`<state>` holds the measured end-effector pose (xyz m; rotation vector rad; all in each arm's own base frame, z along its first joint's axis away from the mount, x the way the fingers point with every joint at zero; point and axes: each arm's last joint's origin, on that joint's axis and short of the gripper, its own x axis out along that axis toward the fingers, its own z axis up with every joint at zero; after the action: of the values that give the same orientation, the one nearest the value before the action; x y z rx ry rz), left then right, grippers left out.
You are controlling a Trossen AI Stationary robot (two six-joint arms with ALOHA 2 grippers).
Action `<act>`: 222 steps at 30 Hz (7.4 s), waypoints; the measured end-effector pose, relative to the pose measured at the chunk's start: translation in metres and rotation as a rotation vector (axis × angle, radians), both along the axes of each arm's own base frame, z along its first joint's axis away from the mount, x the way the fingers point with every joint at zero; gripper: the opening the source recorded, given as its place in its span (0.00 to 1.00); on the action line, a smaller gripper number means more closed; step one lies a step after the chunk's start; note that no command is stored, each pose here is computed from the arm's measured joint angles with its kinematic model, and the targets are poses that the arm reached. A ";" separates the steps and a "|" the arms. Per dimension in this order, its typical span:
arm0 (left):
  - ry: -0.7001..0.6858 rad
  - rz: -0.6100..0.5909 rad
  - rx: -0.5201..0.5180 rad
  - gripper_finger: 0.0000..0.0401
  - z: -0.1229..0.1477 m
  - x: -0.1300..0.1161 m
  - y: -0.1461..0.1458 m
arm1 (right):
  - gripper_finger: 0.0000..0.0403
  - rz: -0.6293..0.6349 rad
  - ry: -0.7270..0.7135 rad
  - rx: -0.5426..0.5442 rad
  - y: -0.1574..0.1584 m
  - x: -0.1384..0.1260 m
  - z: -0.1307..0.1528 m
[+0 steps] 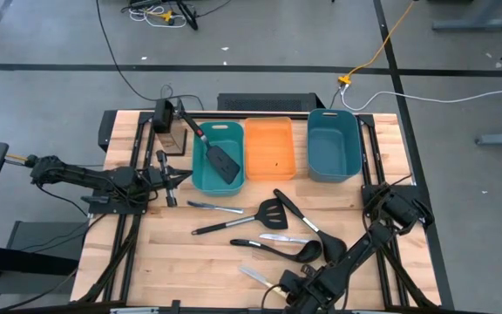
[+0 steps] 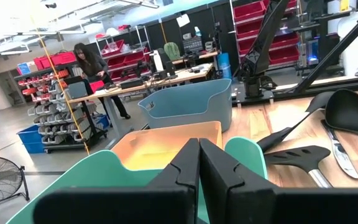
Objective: Pick & Place Kitchen Items
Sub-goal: Put the yellow table knife into the orange bin
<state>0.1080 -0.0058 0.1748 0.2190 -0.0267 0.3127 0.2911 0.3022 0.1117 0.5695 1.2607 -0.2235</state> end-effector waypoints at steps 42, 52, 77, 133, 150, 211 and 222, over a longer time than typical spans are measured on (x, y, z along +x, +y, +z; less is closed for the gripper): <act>0.072 -0.358 -0.079 0.01 -0.003 0.011 -0.017 | 0.22 0.047 -0.077 -0.181 -0.010 -0.015 -0.001; 0.181 -0.417 -0.076 0.00 -0.001 0.036 -0.042 | 0.25 0.106 -0.093 -0.223 -0.012 -0.014 -0.002; 0.649 -0.503 -0.049 0.00 -0.062 0.160 -0.171 | 0.27 0.108 -0.136 -0.249 -0.008 -0.016 -0.003; 0.699 -0.523 0.160 0.00 -0.083 0.164 -0.195 | 0.25 0.161 -0.193 -0.271 -0.016 0.001 -0.001; 0.705 -0.558 0.129 0.00 -0.080 0.162 -0.200 | 0.27 0.156 -0.197 -0.268 -0.016 0.001 -0.001; 0.346 -0.475 0.184 0.01 0.049 0.078 -0.156 | 0.21 0.168 -0.323 -0.395 -0.016 -0.015 0.037; 0.123 -0.343 -0.045 0.00 0.025 0.018 -0.068 | 0.21 0.250 -0.576 -0.520 -0.017 -0.020 0.096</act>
<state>0.1256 -0.0742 0.2001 0.1844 0.0636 -0.0420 0.2712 0.2850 0.2077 0.0116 0.6614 -0.1524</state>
